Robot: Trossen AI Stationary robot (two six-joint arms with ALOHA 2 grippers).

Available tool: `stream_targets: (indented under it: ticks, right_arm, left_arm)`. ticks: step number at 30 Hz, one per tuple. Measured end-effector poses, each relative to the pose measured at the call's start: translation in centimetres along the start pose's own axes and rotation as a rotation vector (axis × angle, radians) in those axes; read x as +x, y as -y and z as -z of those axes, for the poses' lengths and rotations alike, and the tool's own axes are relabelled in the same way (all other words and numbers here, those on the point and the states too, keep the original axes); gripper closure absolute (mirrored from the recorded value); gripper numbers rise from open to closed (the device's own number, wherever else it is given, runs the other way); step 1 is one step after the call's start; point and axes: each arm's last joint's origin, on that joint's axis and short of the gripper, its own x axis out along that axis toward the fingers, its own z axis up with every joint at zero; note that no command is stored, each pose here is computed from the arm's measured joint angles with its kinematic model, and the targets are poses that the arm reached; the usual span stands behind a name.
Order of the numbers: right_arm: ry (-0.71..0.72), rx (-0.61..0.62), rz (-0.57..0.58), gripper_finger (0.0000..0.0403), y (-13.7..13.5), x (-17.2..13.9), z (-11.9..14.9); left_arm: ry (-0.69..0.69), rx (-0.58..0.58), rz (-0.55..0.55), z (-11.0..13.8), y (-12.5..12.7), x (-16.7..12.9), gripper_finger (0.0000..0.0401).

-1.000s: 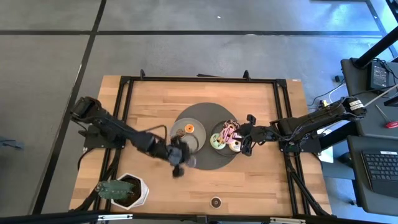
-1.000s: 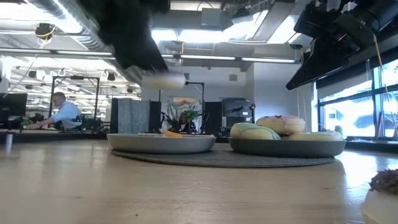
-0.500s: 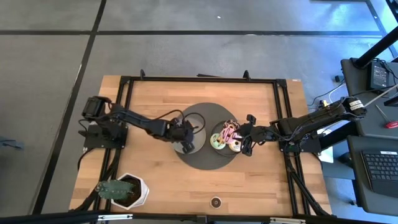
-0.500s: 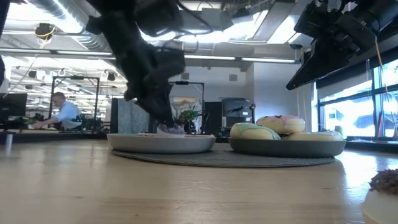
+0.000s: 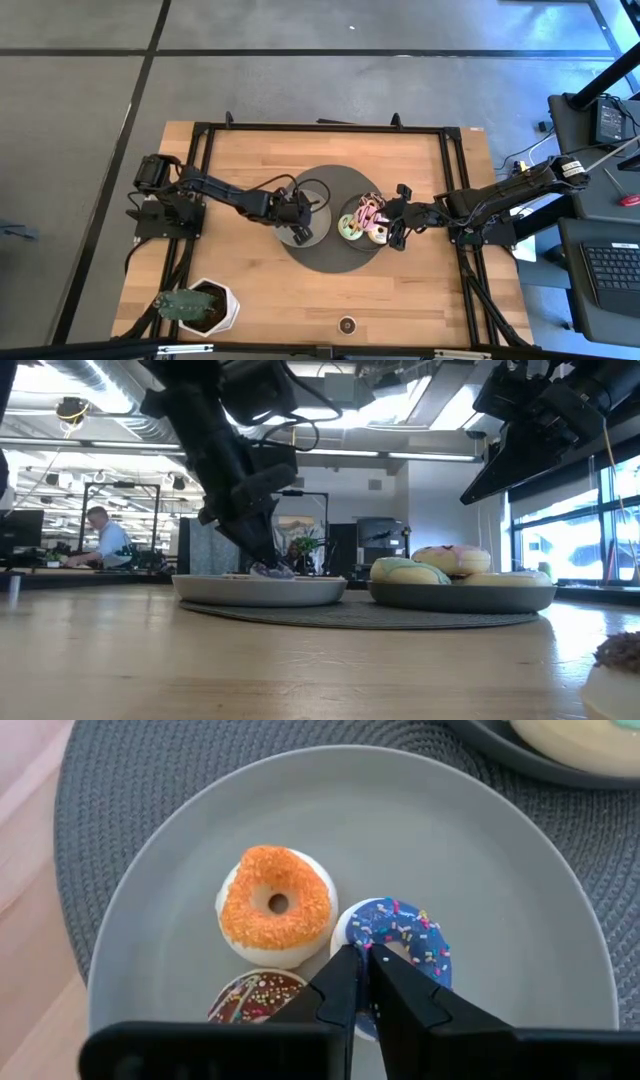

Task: Pick & Place donuts
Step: Put the small violet donut on the gray plate

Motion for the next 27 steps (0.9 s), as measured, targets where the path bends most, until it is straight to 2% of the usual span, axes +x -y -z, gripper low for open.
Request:
stream_targets:
  ticks: [27]
  right_arm:
    - [0.000, 0.001, 0.000, 0.0249, 0.00, 0.00, 0.00]
  left_arm:
    - [0.040, -0.033, -0.010, -0.21, 0.16, 0.04, 0.0367]
